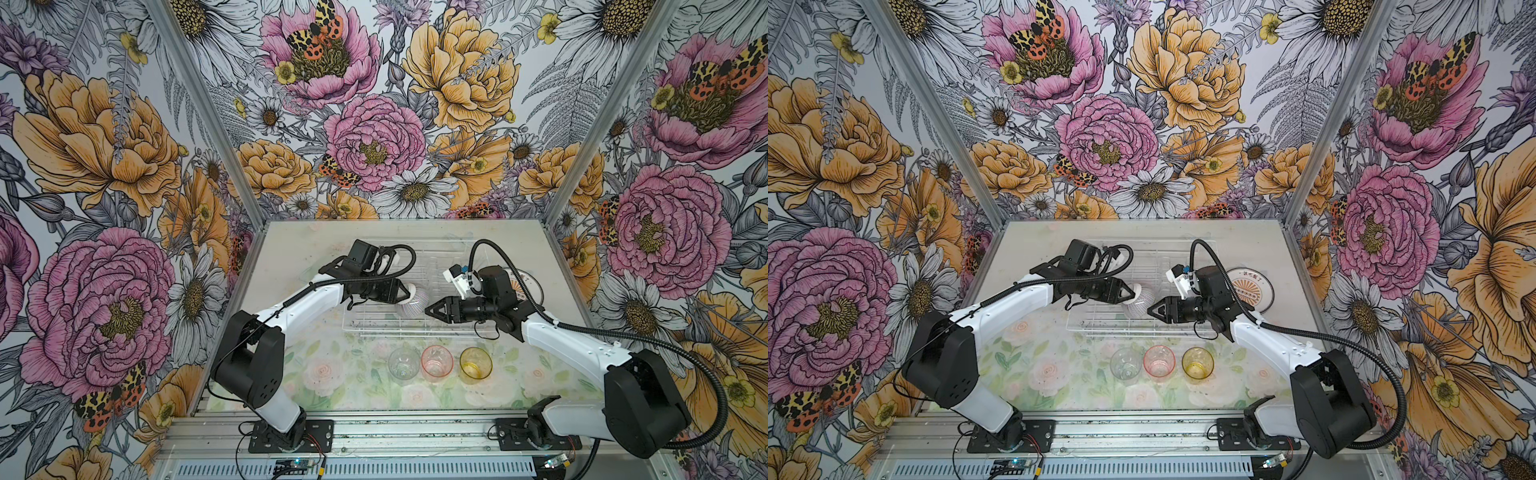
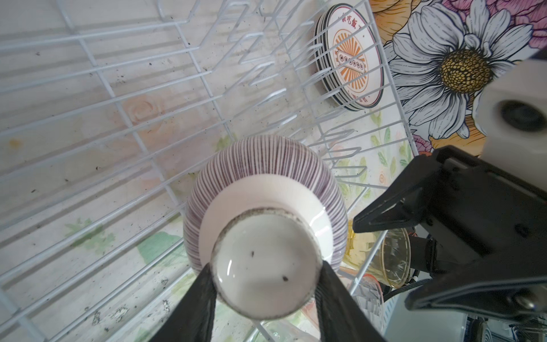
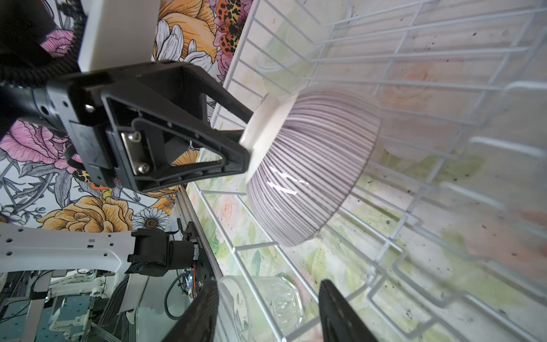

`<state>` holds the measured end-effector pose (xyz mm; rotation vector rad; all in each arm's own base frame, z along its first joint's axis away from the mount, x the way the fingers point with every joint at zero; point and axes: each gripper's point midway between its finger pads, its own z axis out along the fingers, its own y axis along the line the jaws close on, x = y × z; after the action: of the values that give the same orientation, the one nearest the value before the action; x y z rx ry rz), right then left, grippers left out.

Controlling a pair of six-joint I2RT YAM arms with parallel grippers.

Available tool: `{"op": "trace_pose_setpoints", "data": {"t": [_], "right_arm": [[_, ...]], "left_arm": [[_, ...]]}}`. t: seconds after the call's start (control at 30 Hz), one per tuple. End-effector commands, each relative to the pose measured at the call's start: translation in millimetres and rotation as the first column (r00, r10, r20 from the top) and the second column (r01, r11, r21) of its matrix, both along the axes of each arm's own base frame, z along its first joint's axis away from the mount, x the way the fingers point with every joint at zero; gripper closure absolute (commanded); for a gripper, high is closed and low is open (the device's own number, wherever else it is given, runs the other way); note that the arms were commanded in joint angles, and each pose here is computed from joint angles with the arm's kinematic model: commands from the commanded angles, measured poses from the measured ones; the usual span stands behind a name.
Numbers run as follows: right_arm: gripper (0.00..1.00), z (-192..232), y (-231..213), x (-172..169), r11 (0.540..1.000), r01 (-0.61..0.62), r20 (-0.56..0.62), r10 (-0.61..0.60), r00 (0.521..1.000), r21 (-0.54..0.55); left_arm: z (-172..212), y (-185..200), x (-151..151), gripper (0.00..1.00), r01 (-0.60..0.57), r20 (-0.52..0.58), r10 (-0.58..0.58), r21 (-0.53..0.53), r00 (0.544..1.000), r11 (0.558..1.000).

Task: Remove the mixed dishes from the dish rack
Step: 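Close the right gripper on the striped bowl while the left gripper holds it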

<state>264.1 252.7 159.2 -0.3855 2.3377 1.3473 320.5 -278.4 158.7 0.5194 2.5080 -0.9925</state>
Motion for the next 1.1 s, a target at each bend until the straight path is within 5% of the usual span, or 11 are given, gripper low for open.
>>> {"op": "trace_pose_setpoints", "data": {"t": [0.0, 0.37, 0.7, 0.93, 1.07], "right_arm": [[0.44, 5, 9, 3, 0.997, -0.013, 0.013, 0.012, 1.000, 0.080], [0.47, 33, 19, 15, 0.958, 0.002, 0.096, -0.031, 0.995, 0.286], [0.54, 50, 21, 22, 0.930, 0.002, 0.140, -0.058, 0.988, 0.368], [0.71, 70, 22, 30, 0.860, -0.016, 0.155, -0.074, 0.985, 0.510], [0.95, 71, 24, 37, 0.839, -0.007, 0.137, -0.081, 0.987, 0.545]], "left_arm": [[37, -13, 2, 0.60, 0.046, 0.071, -0.036, -0.138, 0.997, 0.989], [47, -17, 1, 0.60, 0.064, 0.067, -0.048, -0.254, 0.997, 0.965], [56, -23, 1, 0.60, 0.078, 0.065, -0.059, -0.347, 0.996, 0.935], [63, -28, -2, 0.61, 0.097, 0.069, -0.077, -0.386, 0.995, 0.917], [63, -28, -4, 0.61, 0.100, 0.067, -0.080, -0.391, 0.995, 0.915]]}}
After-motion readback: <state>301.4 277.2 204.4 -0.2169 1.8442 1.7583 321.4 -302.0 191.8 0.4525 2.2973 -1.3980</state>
